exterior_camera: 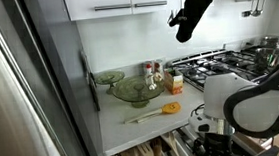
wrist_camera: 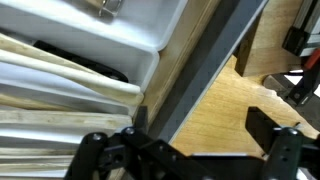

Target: Put the two white objects inside the drawer and then close the drawer

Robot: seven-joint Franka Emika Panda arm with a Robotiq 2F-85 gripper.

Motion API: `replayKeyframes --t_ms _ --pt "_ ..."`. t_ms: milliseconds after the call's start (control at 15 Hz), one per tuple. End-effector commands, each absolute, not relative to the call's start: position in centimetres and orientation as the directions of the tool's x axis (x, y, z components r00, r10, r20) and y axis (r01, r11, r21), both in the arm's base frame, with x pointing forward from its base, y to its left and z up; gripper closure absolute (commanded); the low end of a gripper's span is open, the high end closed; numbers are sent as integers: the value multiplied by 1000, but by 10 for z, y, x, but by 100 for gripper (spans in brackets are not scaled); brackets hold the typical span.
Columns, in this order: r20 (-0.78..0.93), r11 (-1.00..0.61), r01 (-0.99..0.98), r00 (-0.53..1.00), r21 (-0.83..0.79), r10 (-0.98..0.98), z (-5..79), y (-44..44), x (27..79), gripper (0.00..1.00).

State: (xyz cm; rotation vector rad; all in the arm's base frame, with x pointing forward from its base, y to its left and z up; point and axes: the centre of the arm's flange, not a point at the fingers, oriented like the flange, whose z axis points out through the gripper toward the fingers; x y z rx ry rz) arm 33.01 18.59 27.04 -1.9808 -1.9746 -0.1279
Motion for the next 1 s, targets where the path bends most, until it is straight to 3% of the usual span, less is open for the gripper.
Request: replayKeyframes --t_ms 0,467,933 --pt "283 17 990 23 -140 959 242 186 314 0" --pt "255 -52 992 81 -118 964 216 187 315 0" --pt "220 -40 999 33 26 975 222 190 316 0"
